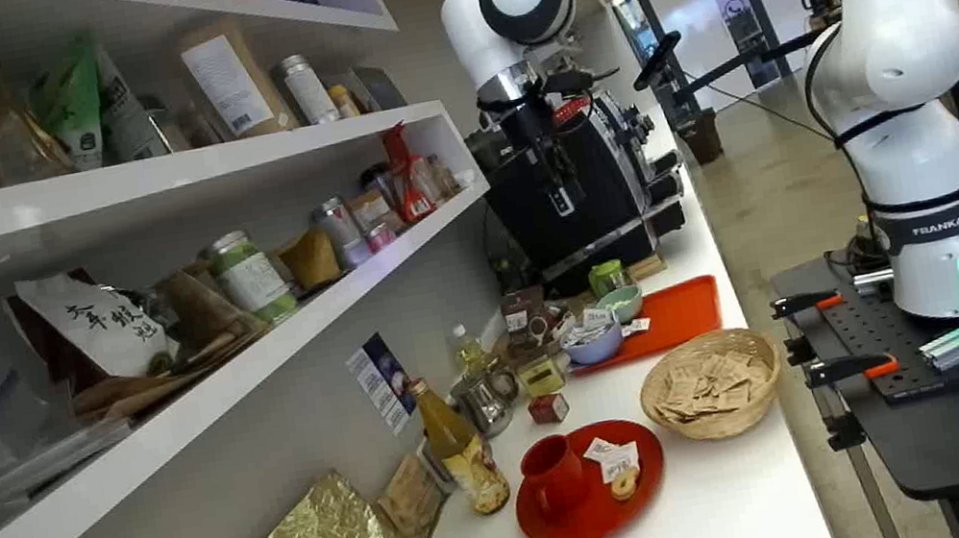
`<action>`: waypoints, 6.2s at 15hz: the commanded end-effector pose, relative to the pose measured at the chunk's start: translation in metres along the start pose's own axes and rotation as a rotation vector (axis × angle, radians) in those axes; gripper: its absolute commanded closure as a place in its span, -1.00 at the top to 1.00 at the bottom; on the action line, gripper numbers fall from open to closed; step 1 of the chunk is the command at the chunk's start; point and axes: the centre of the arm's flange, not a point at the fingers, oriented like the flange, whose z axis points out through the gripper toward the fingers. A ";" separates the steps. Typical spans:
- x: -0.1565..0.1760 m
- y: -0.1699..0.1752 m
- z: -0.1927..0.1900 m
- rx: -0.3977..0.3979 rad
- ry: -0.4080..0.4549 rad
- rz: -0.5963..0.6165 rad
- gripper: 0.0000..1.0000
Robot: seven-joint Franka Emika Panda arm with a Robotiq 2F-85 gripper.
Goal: Put the orange packet on the counter.
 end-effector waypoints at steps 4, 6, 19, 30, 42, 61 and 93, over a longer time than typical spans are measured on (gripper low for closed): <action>0.000 0.000 0.000 0.000 0.000 0.000 1.00; 0.000 0.000 0.000 0.000 0.000 0.000 1.00; 0.000 0.000 0.000 0.000 0.000 0.000 1.00; 0.018 0.040 -0.024 -0.272 0.140 0.168 1.00; 0.074 0.102 -0.146 -0.574 0.718 0.240 1.00; 0.240 0.207 -0.160 -0.288 0.942 0.081 1.00; 0.051 0.062 -0.138 -0.271 0.650 -0.096 -0.99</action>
